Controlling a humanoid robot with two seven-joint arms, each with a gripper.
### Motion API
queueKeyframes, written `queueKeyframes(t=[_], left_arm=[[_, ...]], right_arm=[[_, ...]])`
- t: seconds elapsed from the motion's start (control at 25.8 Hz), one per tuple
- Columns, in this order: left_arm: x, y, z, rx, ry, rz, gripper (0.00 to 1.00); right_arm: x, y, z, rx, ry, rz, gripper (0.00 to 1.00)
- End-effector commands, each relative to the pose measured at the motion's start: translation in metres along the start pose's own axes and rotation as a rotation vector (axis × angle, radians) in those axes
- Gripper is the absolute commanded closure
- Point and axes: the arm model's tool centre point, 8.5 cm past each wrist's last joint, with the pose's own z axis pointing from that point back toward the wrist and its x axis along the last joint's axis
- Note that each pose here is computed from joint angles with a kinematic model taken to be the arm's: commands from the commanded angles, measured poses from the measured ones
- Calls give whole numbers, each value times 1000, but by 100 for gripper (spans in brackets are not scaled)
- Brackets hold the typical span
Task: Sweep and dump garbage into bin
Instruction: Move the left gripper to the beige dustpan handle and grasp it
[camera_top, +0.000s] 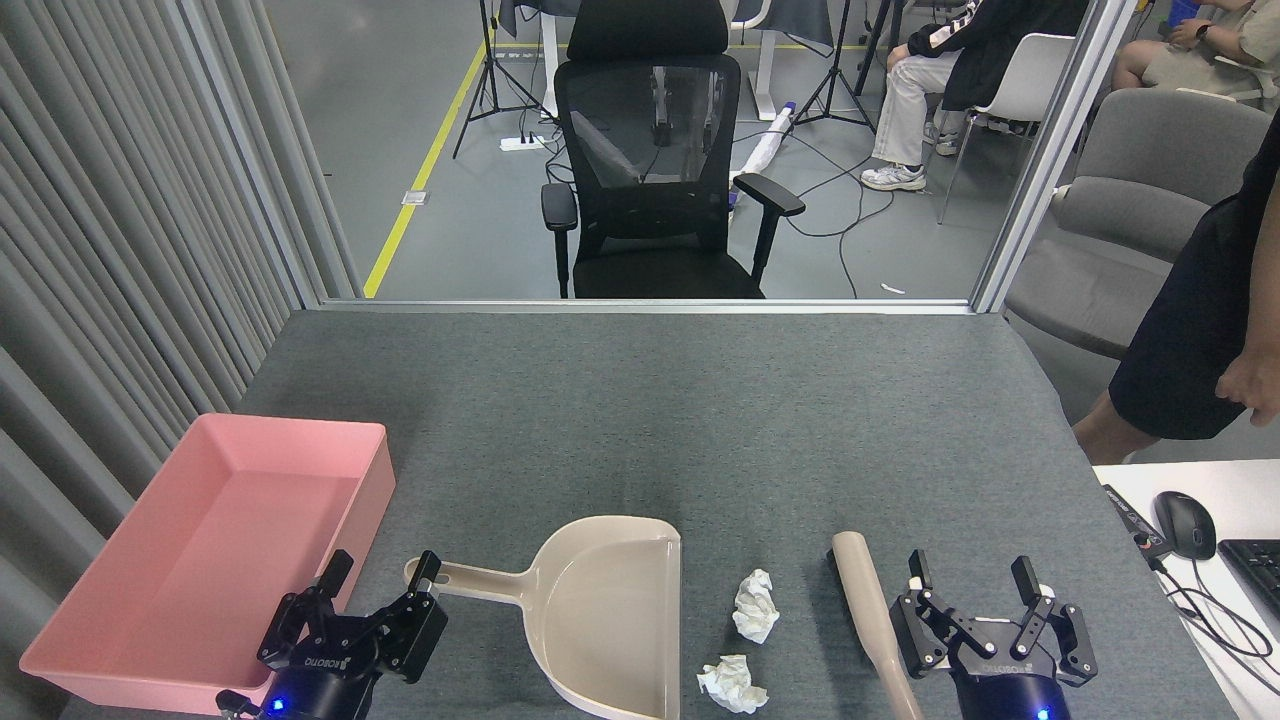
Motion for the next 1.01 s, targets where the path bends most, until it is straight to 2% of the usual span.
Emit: queueKeyframes(t=[0.0, 0.27, 0.39, 0.58, 0.66, 0.74, 0.89, 0.97], left_arm=[[-2, 1, -1, -3, 12, 2, 1], [-9, 7, -3, 0, 9, -16, 1], [-6, 8, -4, 19, 3, 38, 1], [-3, 11, -6, 47, -9, 119, 1], [7, 19, -15, 83, -49, 241, 1], [21, 17, -21, 71, -74, 384, 1], [25, 23, -27, 92, -101, 511, 1], [25, 27, -28, 116, -118, 585, 1]], right_arm=[[6, 0, -1, -2, -10, -2, 2], [-1, -6, -2, -13, -33, 29, 2], [-2, -9, 2, -16, -56, 48, 2], [-5, 10, 26, 50, -61, 47, 2], [-8, 15, 34, 68, -59, 51, 2], [-15, 16, 36, 69, -42, 52, 2], [-9, 19, 40, 79, -72, 40, 2], [-2, 27, 48, 100, -68, 16, 2]])
